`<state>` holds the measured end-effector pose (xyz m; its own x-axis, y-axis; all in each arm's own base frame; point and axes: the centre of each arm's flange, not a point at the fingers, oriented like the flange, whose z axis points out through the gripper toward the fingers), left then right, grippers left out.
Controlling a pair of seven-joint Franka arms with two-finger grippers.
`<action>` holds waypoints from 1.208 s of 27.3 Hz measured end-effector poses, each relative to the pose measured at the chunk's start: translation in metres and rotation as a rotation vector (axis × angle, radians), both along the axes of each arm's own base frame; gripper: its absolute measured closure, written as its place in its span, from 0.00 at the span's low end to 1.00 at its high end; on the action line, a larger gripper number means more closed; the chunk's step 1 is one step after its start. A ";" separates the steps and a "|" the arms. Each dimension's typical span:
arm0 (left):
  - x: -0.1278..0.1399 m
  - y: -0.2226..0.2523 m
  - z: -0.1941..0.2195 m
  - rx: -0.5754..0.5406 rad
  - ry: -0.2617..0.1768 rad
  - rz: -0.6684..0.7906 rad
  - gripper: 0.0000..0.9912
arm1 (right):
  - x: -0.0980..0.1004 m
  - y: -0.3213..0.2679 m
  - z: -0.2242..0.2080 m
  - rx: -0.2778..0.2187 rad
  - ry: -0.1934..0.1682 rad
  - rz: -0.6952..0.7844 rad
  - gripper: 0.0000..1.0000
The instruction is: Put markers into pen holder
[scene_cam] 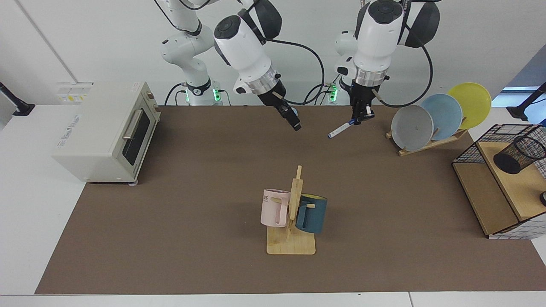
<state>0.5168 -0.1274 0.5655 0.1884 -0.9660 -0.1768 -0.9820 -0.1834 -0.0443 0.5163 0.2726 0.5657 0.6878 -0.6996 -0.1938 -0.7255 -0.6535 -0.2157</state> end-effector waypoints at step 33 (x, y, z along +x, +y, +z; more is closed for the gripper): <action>0.050 0.273 0.054 0.524 -0.069 -0.212 0.83 | 0.024 -0.257 0.035 -0.285 -0.156 0.759 0.00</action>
